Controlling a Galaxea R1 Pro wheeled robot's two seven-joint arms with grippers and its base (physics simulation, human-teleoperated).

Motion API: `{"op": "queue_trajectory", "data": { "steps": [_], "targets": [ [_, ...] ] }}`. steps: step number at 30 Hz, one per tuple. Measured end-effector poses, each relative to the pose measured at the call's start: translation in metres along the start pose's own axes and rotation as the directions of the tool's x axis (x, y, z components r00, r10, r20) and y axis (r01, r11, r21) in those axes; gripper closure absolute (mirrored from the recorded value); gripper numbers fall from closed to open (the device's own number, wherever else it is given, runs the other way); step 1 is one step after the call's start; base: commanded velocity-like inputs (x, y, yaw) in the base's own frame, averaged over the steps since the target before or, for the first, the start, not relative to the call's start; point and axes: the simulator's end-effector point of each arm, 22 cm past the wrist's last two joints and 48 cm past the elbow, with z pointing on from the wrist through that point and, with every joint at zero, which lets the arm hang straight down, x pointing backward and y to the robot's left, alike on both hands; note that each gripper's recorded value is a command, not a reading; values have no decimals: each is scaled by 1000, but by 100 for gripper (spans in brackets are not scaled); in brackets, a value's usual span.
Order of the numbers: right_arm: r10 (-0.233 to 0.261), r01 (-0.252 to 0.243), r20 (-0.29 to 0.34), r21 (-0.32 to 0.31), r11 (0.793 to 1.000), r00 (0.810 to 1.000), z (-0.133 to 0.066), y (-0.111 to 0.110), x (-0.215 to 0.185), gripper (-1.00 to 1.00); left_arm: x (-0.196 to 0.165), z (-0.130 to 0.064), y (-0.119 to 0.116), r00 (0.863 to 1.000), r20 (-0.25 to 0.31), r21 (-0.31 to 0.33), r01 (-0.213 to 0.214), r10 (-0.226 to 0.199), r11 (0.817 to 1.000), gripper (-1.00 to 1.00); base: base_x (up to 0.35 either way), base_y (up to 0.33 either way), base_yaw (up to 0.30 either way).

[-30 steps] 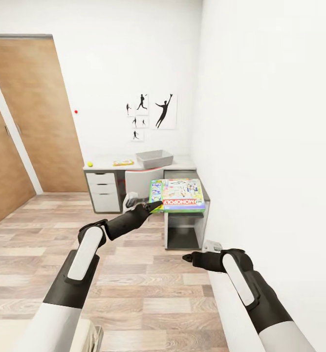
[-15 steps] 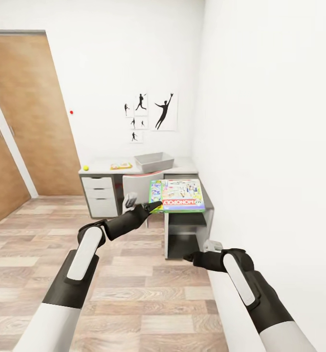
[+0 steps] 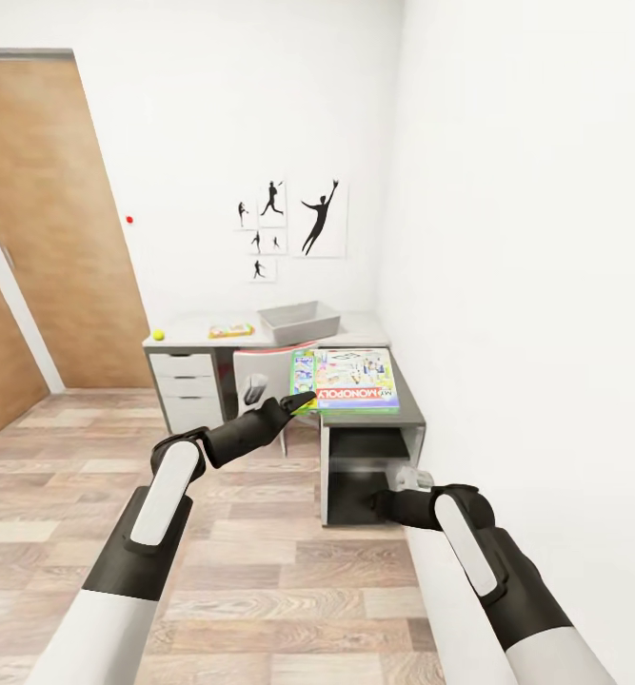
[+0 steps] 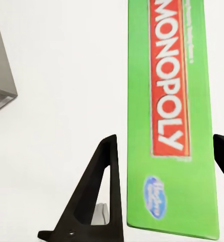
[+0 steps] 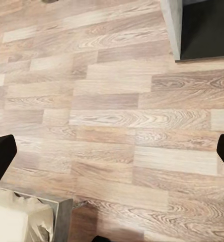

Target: Put all the toys in the child's room - the three board games (two on the bed and one on the table), the two jigsaw puzzles on the table, and the tennis ball on the table - inside the toy box on the table in the child's room.

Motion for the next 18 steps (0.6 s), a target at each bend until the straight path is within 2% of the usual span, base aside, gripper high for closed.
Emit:
{"op": "queue_trajectory", "data": {
  "steps": [18],
  "targets": [
    [-3, 3, 5, -2, 1000, 1000, -1, 1, -1, -100, 0, 0, 0, 1000, 0, 0, 0, 0, 1000, 100, 333, 0, 0]
  ]
}}
